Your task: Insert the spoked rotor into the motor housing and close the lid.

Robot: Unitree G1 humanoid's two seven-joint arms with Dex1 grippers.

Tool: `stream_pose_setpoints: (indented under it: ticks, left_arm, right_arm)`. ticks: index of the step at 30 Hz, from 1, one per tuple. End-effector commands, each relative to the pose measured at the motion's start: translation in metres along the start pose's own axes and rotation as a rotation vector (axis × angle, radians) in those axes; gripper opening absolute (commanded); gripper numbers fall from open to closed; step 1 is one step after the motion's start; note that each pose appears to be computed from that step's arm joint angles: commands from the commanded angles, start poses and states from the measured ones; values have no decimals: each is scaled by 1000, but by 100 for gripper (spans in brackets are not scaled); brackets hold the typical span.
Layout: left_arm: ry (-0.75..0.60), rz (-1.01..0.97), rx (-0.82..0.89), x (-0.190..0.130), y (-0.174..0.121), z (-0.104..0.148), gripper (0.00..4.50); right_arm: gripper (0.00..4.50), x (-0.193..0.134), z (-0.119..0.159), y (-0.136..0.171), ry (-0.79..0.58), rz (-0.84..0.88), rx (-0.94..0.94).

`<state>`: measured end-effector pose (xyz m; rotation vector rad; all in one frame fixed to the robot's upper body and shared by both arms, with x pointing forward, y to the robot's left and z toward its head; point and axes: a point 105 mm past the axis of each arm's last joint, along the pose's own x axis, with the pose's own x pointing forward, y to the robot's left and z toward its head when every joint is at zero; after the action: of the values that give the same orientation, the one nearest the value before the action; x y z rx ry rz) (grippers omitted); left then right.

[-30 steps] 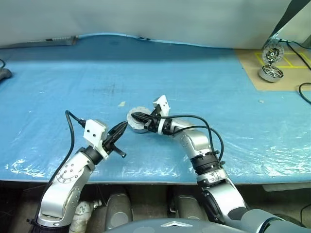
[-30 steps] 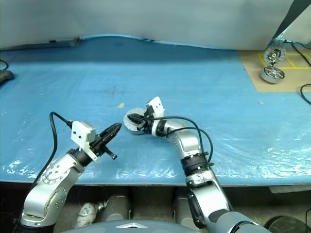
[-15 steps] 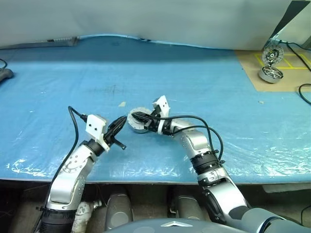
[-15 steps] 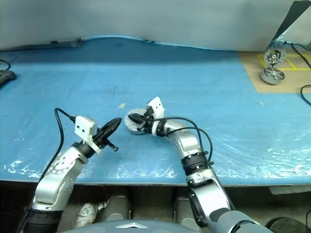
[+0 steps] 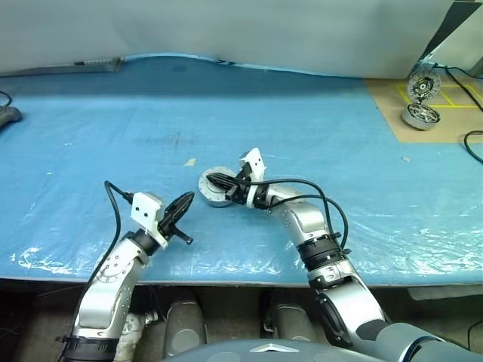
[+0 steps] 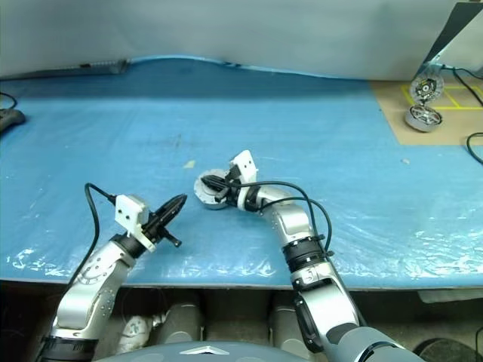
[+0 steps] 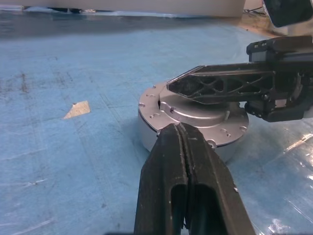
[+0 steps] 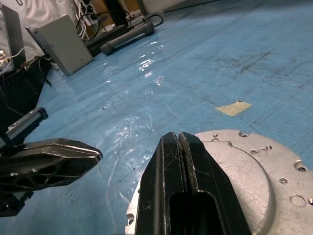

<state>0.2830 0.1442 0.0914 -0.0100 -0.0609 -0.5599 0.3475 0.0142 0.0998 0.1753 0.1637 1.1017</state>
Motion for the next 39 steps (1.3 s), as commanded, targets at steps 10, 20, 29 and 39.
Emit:
stream_pose_setpoints:
  ticks: [10, 20, 29, 39]
  left_arm:
    - [-18, -30, 16, 4, -2, -1, 3]
    - [26, -2, -7, 25, 0, -21, 3]
    - [11, -56, 6, 27, 4, -20, 3]
    - [-11, -58, 20, 4, -4, -13, 3]
  right_arm:
    - [0, -2, 0, 0, -1, -7, -4]
    - [0, -5, 0, -4, 9, -13, -9]
    - [0, -5, -1, -4, 12, -14, -14]
    - [0, -10, 11, -2, -15, -7, -42]
